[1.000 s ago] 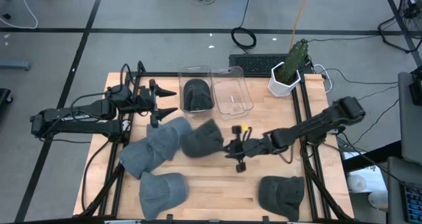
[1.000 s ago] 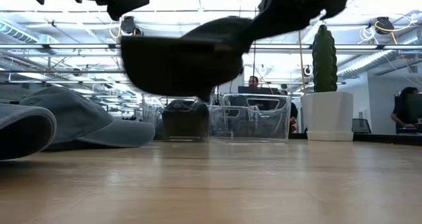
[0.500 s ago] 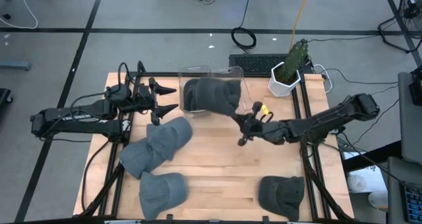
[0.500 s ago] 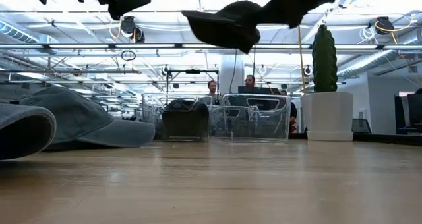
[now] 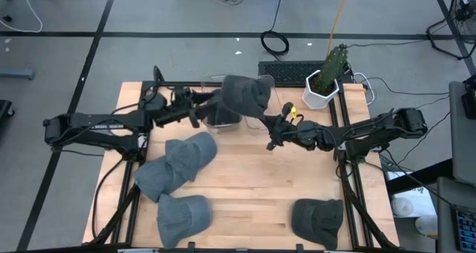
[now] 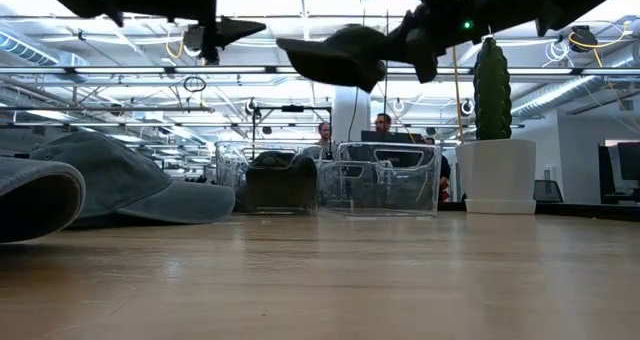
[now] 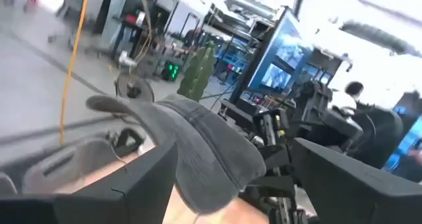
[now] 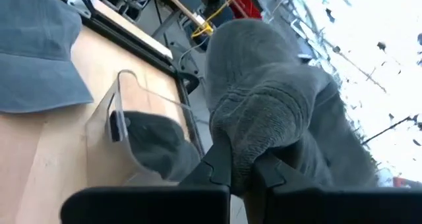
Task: Pick & Place hat
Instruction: Put the top black cap into the left transparent bin
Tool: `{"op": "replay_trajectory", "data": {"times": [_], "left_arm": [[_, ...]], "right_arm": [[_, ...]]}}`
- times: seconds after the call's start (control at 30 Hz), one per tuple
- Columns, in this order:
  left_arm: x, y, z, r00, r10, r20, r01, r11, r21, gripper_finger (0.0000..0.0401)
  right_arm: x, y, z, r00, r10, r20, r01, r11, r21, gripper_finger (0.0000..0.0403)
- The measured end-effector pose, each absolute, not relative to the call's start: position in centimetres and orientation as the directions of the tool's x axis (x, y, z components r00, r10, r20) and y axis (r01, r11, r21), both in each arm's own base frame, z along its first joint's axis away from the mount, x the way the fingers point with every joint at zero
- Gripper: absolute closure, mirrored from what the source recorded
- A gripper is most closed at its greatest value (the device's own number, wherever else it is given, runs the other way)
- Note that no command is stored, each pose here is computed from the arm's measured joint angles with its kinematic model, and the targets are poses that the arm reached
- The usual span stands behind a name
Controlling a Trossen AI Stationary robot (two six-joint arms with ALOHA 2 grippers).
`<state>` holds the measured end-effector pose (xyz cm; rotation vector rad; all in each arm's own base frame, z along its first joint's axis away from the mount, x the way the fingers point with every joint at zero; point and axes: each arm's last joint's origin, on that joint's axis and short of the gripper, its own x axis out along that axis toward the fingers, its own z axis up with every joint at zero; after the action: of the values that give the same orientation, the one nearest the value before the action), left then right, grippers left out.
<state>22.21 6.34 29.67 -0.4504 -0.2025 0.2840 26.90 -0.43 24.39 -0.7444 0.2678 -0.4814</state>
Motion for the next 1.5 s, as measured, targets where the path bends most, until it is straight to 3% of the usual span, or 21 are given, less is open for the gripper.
{"op": "replay_trajectory", "data": {"times": [0.27,0.5,0.83,1.17,1.5], "left_arm": [[22.0,8.4,30.3,0.92,0.381,0.091,-0.228,0.71,-0.667,0.0096],[22.8,9.0,29.1,0.943,0.331,0.028,-0.184,0.593,-0.784,0.0096],[23.9,9.2,28.8,0.956,0.281,0.081,-0.111,0.604,-0.789,0.0102],[24.1,7.8,29.7,0.967,0.203,0.157,-0.031,0.7,-0.714,0.0187],[24.1,7.8,29.7,0.967,0.2,0.157,-0.034,0.714,-0.7,0.0234]], "right_arm": [[26.9,-0.6,24.9,0.861,-0.508,-0.022,0.323,0.58,-0.748,0.0403],[27.0,-0.3,25.0,0.899,-0.438,-0.01,0.287,0.606,-0.742,0.0403],[27.0,-0.3,25.0,0.899,-0.438,-0.015,0.282,0.604,-0.746,0.0403],[27.0,-1.4,25.5,0.876,-0.481,0.034,0.376,0.638,-0.672,0.0403],[26.9,-2.1,25.5,0.841,-0.539,0.035,0.44,0.646,-0.624,0.0403]]}}
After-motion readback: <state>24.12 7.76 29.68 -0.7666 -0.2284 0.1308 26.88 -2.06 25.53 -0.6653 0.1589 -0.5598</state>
